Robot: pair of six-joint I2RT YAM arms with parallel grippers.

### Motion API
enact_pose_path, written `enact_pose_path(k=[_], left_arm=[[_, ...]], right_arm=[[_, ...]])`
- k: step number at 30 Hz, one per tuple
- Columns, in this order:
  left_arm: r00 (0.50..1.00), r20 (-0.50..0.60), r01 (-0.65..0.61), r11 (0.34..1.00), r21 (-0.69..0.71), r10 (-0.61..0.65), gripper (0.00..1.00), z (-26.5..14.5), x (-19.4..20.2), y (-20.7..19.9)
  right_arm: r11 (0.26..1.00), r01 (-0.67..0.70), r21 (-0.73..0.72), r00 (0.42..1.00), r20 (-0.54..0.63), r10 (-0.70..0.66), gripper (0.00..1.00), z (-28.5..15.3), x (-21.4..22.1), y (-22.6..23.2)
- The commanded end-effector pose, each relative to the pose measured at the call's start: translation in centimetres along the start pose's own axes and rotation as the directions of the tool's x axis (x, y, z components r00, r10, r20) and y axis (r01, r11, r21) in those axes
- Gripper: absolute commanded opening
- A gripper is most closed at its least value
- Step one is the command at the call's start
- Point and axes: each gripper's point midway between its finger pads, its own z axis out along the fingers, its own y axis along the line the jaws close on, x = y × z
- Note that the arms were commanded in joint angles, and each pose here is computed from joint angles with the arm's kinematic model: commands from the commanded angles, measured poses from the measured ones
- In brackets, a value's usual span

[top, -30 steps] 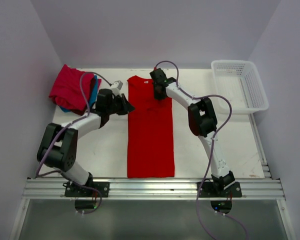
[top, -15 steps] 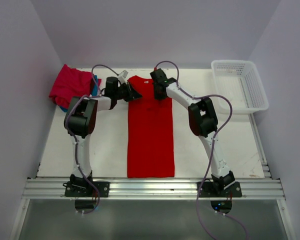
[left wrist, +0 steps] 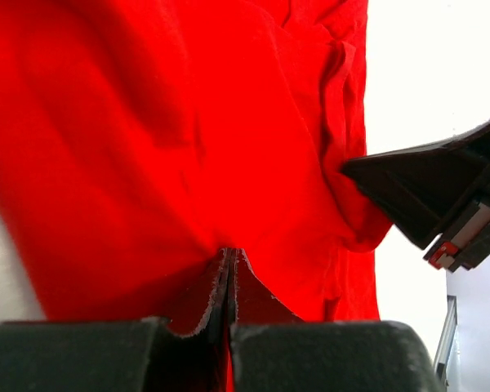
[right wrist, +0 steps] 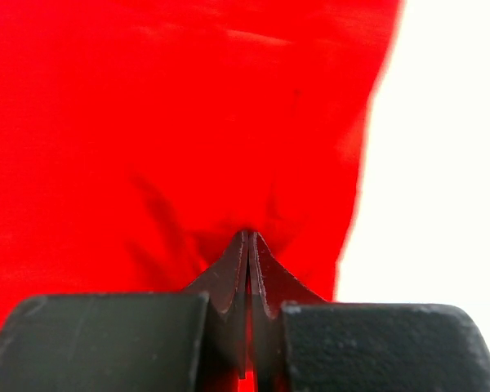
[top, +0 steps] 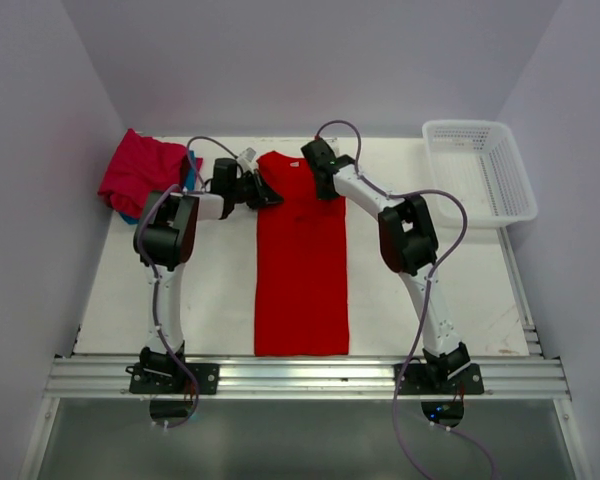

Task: Fold and stack the t-shirts
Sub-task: Rotate the tshirt 90 degrees

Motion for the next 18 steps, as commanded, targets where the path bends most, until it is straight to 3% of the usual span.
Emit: enact_pose_path(k=[1, 5, 8, 10, 11, 12, 15, 18], left_arm=[[1.000, 0.030, 0.006, 1.000, -0.016, -0.005, 0.00, -0.4, -1.2, 1.2], [0.999, 0.036, 0.014, 1.000, -0.027, -0.013, 0.00, -0.7, -1.2, 1.7], [0.999, 0.037, 0.016, 0.999, -0.027, -0.015, 0.00, -0.8, -1.2, 1.8], [0.999, 0.039, 0.016, 1.000, -0.026, -0.015, 0.00, -0.8, -1.2, 1.7], [0.999, 0.037, 0.017, 1.000, -0.024, -0.016, 0.00, -0.8, -1.2, 1.7], [0.999, 0.037, 0.018, 1.000, -0.024, -0.017, 0.00, -0.8, -1.1, 1.7], [0.999, 0.039, 0.020, 1.000, -0.022, -0.019, 0.00, -0.9, -1.1, 1.7], [0.999, 0.041, 0.018, 1.000, -0.021, -0.017, 0.00, -1.0, -1.1, 1.6]], right_arm=[[0.973, -0.053, 0.226, 0.995, 0.098, 0.031, 0.00, -4.2, -3.0, -5.4], [0.934, -0.082, 0.347, 0.990, 0.140, 0.034, 0.00, -6.0, -3.7, -8.1], [0.948, -0.072, 0.310, 0.990, 0.141, 0.029, 0.00, -6.5, -3.5, -7.9], [0.973, -0.105, 0.207, 0.974, 0.220, 0.059, 0.00, -7.7, -5.5, -6.6], [0.992, -0.064, 0.109, 0.983, 0.179, 0.044, 0.00, -7.2, -4.2, -5.0], [0.997, -0.080, -0.023, 0.965, 0.250, 0.083, 0.00, -8.6, -6.4, -3.2], [0.951, -0.036, -0.308, 0.975, 0.196, 0.100, 0.00, -8.1, -6.2, 1.3], [0.900, -0.035, -0.434, 0.987, 0.127, 0.100, 0.00, -7.7, -6.6, 3.9]])
